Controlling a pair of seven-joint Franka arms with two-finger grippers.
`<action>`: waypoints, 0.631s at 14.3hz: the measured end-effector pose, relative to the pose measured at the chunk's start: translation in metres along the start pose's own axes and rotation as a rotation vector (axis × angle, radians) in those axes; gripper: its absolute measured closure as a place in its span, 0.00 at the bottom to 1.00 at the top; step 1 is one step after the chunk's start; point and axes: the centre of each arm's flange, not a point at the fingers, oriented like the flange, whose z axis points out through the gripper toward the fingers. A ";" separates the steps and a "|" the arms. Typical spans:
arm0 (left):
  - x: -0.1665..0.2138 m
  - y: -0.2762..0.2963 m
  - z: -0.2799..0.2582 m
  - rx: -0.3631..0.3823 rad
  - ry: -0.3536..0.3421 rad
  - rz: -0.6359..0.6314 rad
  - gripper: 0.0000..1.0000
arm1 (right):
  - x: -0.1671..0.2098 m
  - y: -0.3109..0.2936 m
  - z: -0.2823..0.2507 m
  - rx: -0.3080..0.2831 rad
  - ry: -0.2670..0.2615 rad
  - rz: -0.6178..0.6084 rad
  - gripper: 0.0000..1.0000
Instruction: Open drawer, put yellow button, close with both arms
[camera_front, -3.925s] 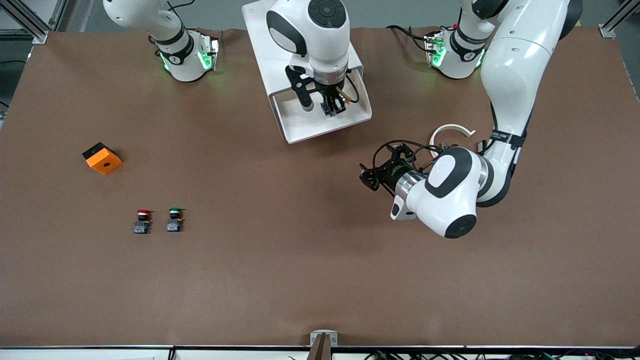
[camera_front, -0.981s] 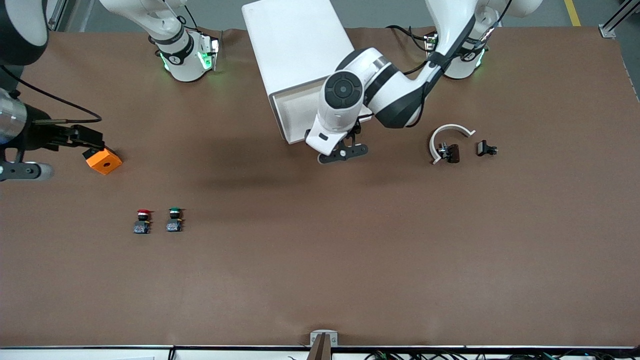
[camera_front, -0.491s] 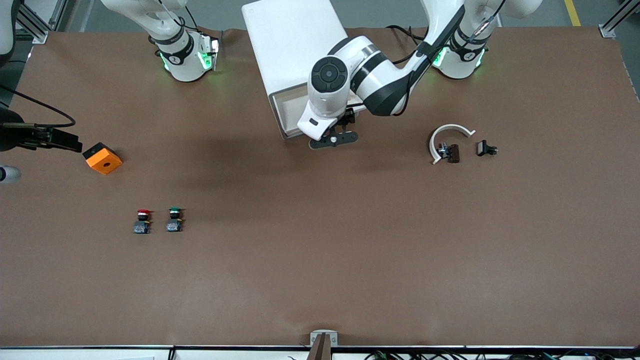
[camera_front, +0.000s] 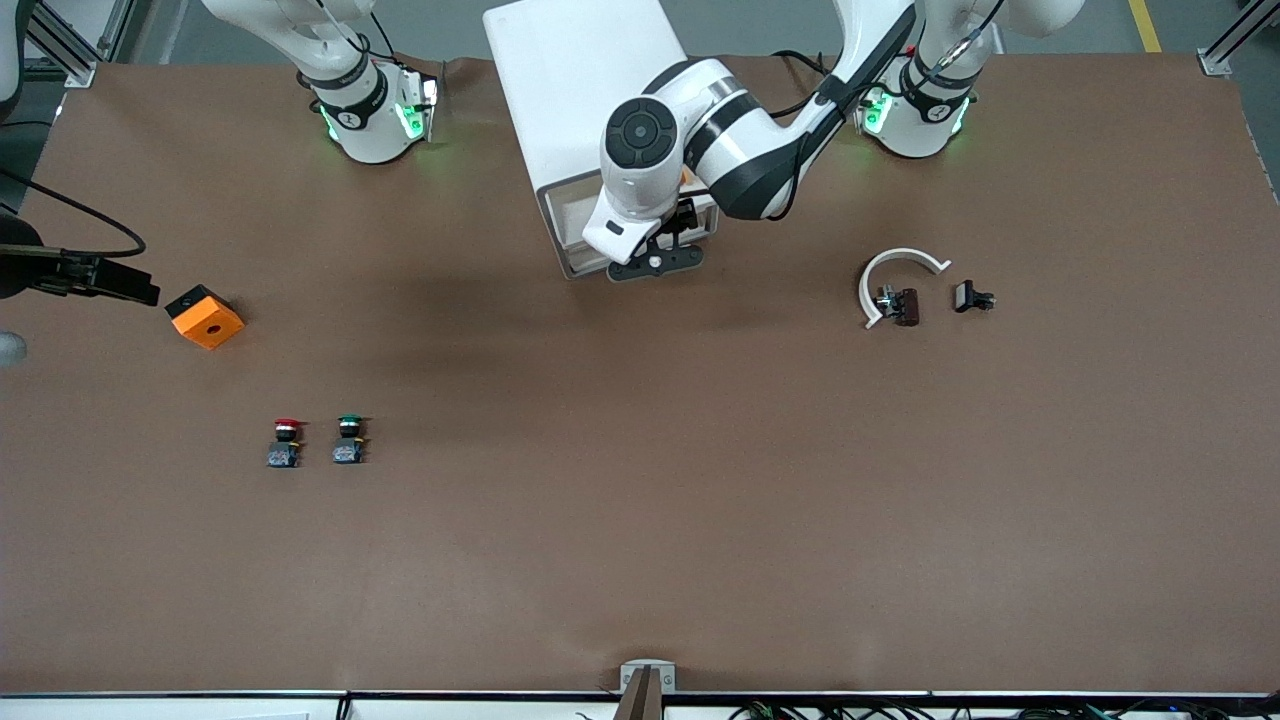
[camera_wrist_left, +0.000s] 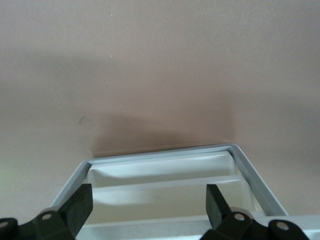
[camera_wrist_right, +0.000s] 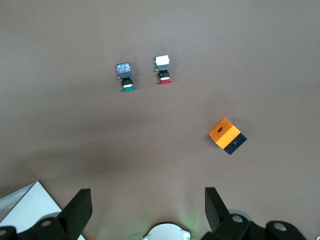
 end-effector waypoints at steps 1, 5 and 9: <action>-0.003 0.001 0.001 -0.003 -0.012 -0.013 0.00 | -0.005 0.003 -0.007 0.003 0.010 0.010 0.00; -0.011 0.003 0.007 -0.020 -0.076 -0.060 0.00 | -0.031 0.026 -0.035 0.017 0.050 0.039 0.00; -0.014 0.003 0.011 -0.042 -0.145 -0.093 0.00 | -0.037 0.045 -0.041 0.022 0.058 0.015 0.00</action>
